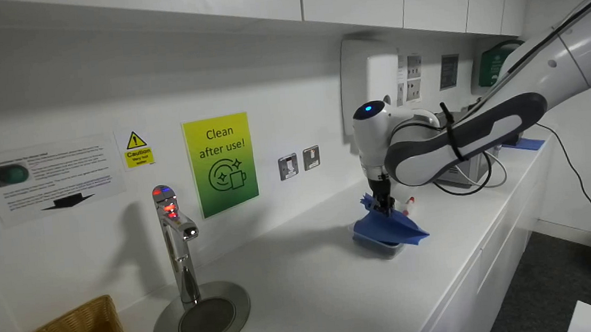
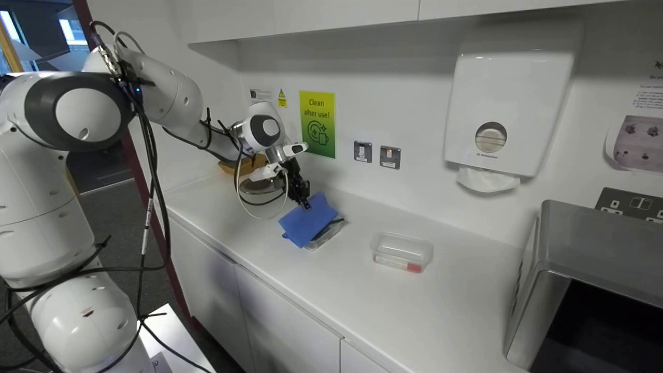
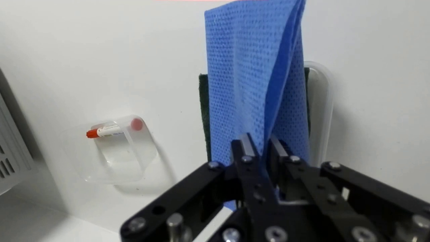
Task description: Put the blue paper towel in the bowl
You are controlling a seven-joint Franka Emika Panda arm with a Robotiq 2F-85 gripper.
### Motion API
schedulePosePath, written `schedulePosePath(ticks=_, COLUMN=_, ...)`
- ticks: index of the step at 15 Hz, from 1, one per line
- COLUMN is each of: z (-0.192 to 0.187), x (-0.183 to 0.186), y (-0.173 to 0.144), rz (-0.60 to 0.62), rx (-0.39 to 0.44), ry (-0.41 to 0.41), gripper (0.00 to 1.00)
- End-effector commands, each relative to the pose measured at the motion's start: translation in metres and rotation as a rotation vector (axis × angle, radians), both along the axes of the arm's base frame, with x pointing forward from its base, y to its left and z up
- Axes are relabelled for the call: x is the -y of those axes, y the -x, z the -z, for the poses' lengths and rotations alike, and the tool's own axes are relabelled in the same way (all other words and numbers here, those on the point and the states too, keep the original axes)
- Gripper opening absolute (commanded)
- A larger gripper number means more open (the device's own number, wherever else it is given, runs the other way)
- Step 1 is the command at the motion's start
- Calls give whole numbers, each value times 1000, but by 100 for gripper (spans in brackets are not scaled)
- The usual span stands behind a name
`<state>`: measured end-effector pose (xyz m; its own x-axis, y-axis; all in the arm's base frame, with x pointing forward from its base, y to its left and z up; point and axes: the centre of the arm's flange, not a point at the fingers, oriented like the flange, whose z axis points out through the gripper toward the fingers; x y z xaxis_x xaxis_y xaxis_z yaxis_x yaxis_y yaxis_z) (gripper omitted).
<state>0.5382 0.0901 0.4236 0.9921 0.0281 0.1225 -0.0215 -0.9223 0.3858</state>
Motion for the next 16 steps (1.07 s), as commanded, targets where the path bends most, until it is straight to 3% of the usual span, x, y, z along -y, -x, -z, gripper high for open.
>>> schedulePosePath(ticks=1, z=-4, x=6, y=6, rz=-31, rx=-12, ry=-15, gripper=50)
schedulePosePath(ticks=8, z=-23, x=-3, y=9, rz=-59, rx=28, ry=-16, gripper=98)
schedulePosePath(ticks=16, z=-78, x=-38, y=25, rz=-155, rx=117, ry=-36, gripper=100)
